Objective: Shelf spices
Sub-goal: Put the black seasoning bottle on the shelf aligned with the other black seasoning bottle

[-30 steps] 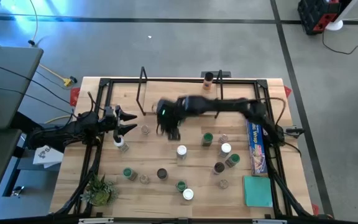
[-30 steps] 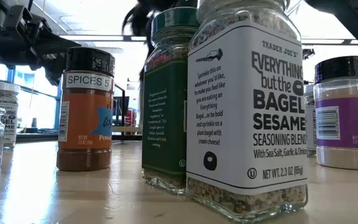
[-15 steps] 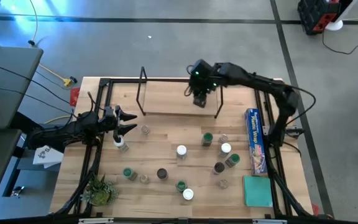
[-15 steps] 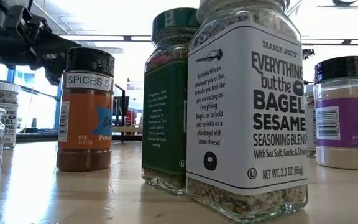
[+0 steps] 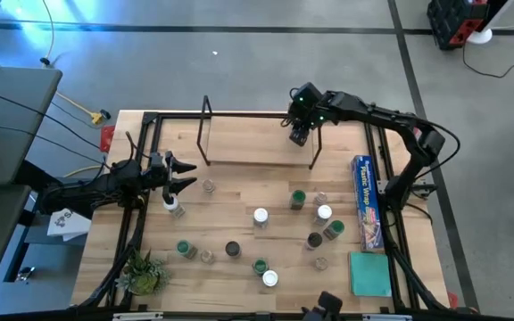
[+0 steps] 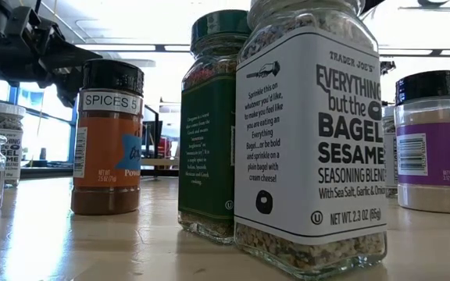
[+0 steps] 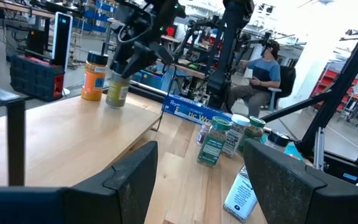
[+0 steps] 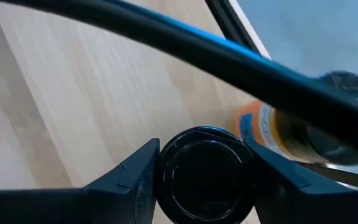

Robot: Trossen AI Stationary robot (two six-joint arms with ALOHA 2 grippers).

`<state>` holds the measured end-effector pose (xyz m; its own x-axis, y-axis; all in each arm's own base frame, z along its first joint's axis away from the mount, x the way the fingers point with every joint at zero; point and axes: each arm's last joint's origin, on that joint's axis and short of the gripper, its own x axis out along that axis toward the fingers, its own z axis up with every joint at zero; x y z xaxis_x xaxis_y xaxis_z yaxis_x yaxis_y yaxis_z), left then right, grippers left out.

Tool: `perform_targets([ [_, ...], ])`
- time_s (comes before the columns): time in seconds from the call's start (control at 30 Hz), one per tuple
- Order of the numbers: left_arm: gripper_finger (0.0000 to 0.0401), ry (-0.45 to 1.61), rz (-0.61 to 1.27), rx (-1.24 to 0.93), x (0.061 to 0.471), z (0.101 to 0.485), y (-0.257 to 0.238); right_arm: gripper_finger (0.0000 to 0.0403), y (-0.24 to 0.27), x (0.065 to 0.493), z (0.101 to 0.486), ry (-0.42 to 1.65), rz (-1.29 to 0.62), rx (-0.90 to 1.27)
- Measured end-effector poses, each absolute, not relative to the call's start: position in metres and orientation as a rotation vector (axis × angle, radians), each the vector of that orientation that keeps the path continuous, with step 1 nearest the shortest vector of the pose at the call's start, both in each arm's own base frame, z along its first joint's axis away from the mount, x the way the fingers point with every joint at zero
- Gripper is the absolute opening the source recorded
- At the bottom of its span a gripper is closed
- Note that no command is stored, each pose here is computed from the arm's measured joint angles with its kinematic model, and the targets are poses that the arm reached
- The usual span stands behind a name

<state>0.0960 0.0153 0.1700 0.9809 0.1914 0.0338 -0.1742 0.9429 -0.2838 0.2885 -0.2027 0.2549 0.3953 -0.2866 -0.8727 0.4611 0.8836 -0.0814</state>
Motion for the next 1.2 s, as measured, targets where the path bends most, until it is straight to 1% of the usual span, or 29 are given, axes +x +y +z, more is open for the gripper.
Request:
perform_targets([
  [0.07,0.0232,-0.063,0.186,-0.284,0.096,0.17,0.015,0.0192,-0.207,0.288,0.256,1.046,-0.49,0.184],
  [0.17,0.0232,-0.063,0.186,-0.284,0.096,0.17,0.015,0.0214,-0.211,0.287,0.256,1.03,-0.502,0.185],
  [0.27,0.0232,-0.069,0.185,-0.283,0.096,0.171,0.015,0.0225,-0.212,0.286,0.257,1.024,-0.509,0.182],
  [0.63,0.0232,-0.078,0.183,-0.283,0.096,0.172,0.015,0.023,-0.212,0.287,0.257,1.024,-0.505,0.181],
  [0.8,0.0232,-0.082,0.182,-0.283,0.096,0.172,0.015,0.0231,-0.212,0.286,0.257,1.028,-0.547,0.183],
  [1.0,0.0232,-0.085,0.182,-0.283,0.096,0.172,0.015,0.0231,-0.211,0.282,0.268,0.998,-0.58,0.144],
  [1.2,0.0232,-0.084,0.182,-0.283,0.096,0.172,0.015,0.0232,-0.209,0.28,0.273,0.985,-0.585,0.15],
])
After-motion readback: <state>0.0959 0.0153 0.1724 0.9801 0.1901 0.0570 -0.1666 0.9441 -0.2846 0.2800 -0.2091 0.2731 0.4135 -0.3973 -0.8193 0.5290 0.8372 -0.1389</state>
